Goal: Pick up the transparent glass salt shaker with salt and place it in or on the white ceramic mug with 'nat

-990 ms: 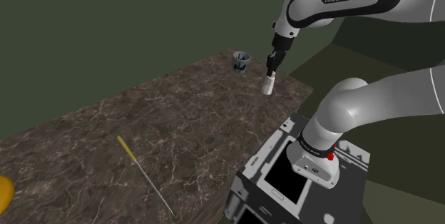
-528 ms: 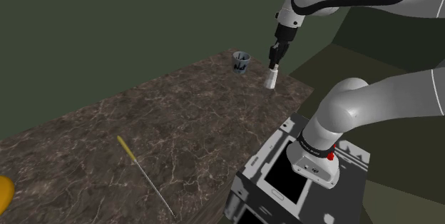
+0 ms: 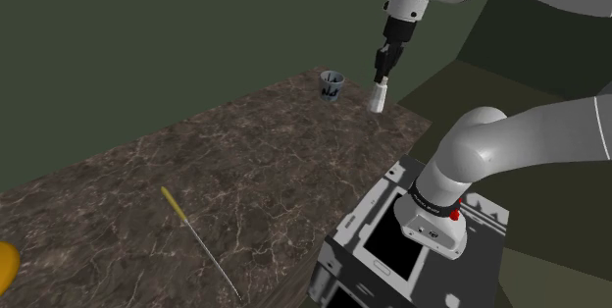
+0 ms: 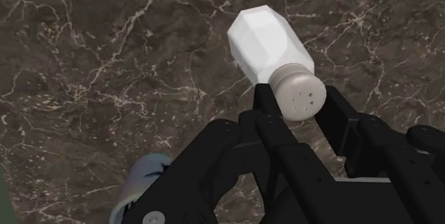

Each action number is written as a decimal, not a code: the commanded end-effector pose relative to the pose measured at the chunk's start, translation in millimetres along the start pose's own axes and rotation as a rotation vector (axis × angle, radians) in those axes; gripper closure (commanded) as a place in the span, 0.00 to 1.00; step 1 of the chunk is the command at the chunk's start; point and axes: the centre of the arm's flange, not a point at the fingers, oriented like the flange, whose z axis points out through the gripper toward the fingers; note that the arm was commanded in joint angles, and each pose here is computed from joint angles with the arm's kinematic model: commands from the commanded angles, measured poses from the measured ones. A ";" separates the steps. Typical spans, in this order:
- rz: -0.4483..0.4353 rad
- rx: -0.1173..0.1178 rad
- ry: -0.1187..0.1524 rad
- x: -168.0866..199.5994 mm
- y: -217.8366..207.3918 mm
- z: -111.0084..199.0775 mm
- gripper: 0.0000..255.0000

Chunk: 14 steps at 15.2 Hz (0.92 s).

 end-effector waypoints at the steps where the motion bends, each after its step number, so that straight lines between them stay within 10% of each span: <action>1: 0.000 0.000 0.000 1.2 -2.0 -10.7 1.00; 8: 0.000 0.000 0.000 0.0 -7.1 -45.0 1.00; 14: 0.000 0.000 0.000 69.9 23.2 -67.2 1.00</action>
